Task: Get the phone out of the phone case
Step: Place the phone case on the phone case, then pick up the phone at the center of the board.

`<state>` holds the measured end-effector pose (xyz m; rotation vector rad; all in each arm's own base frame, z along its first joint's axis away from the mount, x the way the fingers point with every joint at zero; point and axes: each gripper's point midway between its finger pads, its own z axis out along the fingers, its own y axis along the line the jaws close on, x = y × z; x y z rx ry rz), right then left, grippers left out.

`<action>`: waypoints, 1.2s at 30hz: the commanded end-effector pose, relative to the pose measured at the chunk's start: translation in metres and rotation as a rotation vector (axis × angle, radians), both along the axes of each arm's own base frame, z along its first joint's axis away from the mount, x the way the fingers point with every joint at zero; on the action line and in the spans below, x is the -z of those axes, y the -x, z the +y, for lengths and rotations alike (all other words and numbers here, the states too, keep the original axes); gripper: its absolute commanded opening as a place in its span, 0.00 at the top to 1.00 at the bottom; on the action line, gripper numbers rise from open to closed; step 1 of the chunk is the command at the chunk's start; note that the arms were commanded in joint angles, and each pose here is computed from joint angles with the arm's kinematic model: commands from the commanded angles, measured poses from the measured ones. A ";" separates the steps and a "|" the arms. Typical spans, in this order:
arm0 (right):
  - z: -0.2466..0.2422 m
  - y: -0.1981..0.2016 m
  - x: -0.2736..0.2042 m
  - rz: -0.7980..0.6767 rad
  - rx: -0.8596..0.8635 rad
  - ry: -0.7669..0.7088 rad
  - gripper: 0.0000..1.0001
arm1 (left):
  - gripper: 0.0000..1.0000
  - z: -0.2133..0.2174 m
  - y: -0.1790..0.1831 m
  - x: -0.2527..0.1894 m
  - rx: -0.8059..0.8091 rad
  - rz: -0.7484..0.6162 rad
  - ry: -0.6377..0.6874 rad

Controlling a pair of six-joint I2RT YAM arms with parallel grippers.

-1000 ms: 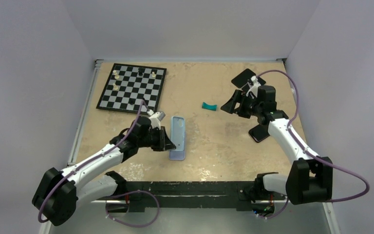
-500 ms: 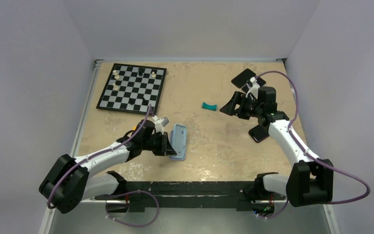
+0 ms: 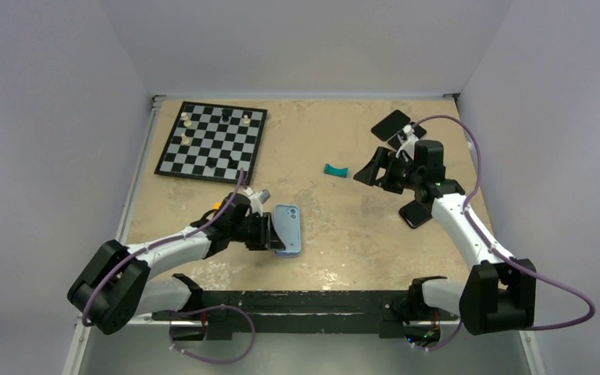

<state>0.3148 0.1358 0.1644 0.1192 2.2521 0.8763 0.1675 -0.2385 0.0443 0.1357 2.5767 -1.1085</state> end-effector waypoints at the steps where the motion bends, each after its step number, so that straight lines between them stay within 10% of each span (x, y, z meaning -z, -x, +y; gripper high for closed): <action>1: -0.016 -0.006 -0.004 0.000 0.107 0.054 0.12 | 0.59 0.012 -0.001 0.000 -0.040 -0.026 -0.053; 9: -0.047 -0.015 0.016 0.097 0.284 0.097 0.09 | 0.31 0.024 -0.003 -0.011 -0.054 -0.076 -0.099; 22: -0.216 0.004 0.086 0.463 0.912 0.220 0.04 | 0.16 0.023 0.001 -0.106 -0.067 -0.284 0.073; 36: -0.236 -0.014 0.130 0.547 0.848 0.302 0.02 | 0.15 0.018 0.027 -0.199 0.049 -0.481 0.274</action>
